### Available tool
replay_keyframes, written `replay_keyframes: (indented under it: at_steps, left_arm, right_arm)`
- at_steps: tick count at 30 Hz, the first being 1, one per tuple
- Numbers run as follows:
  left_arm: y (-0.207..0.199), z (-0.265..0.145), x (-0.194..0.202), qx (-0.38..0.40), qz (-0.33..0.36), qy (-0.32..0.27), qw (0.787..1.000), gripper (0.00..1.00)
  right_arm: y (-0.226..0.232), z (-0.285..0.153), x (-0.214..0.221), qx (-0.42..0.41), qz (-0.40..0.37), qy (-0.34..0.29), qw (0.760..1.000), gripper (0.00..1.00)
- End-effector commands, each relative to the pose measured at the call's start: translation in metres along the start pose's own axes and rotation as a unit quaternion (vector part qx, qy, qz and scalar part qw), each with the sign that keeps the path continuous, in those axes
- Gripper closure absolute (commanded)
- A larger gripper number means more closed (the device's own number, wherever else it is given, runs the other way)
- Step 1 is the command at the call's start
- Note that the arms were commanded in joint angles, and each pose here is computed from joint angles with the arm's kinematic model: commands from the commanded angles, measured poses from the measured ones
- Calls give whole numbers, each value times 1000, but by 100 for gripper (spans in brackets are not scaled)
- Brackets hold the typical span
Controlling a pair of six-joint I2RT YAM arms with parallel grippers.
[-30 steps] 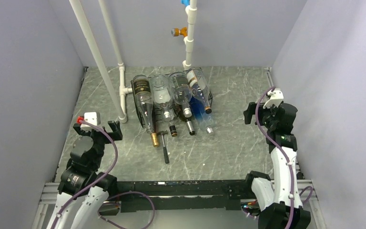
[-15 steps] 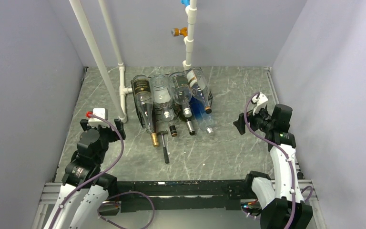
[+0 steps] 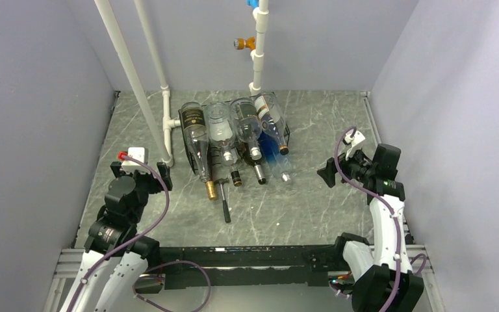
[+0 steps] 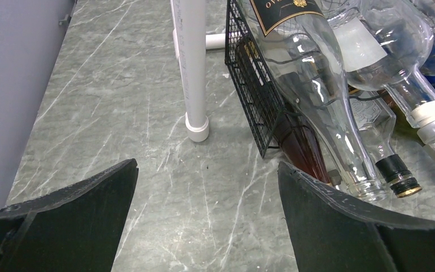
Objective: Take the wine bottle off the wine rack
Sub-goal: Pick up the wine bottle from the wine rack.
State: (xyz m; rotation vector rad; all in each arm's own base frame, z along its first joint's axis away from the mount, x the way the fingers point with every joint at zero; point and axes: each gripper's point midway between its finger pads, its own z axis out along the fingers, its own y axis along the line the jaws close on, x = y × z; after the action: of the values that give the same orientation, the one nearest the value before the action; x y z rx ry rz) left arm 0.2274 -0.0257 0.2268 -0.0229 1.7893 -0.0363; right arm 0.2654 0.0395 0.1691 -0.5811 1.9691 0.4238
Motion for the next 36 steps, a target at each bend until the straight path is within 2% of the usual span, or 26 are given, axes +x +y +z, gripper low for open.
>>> replay_keyframes:
  at_steps: [1,12,23,29,36]
  left_arm:
    - [-5,0,-16,14,-11,-28,999,1]
    - [-19,-2,-29,80,-45,-53,994,1]
    - [-24,-3,-32,97,-57,-56,992,1]
    - [-48,-4,-26,161,-70,-39,984,1]
    - [-72,-30,-34,224,-146,-21,963,1]
  right_arm:
    - [4,-5,-15,-22,-17,-25,999,0]
    - [6,-10,-22,-14,-36,-40,998,0]
    - [8,-17,-34,-1,-29,-55,998,0]
    - [6,-20,-36,11,-25,-53,998,0]
    - [12,-14,-38,-20,12,-44,999,0]
